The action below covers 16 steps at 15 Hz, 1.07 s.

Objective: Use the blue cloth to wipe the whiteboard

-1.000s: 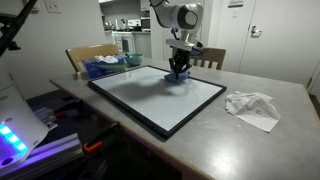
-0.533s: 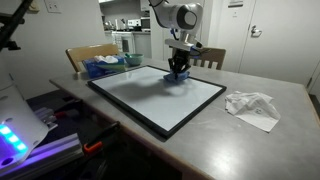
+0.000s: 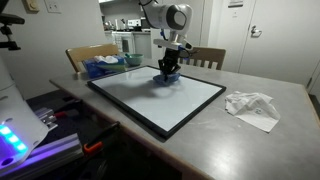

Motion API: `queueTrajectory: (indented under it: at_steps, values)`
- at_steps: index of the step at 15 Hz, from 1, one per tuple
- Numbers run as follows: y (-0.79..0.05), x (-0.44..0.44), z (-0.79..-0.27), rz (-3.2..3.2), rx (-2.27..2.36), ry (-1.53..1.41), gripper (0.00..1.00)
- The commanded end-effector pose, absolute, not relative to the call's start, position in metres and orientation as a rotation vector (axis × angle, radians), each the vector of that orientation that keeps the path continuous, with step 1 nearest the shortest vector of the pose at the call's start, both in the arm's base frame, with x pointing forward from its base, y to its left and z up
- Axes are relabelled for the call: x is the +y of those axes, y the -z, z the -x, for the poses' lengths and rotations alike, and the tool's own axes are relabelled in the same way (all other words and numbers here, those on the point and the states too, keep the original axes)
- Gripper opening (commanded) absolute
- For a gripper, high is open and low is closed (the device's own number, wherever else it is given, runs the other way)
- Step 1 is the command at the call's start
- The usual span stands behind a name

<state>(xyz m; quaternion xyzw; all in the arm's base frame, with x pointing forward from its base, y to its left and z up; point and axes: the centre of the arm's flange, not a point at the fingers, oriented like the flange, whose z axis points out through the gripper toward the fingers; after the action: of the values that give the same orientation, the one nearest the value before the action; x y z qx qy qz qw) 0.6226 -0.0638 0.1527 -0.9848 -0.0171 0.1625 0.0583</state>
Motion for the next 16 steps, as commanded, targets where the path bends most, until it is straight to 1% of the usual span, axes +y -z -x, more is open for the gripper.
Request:
queueTrajectory:
  at_steps: [1, 16]
  values:
    - [-0.139, -0.049, -0.586, 3.012, -0.059, -0.562, 0.03]
    - [-0.125, -0.040, -0.547, 2.965, -0.089, -0.846, 0.03]
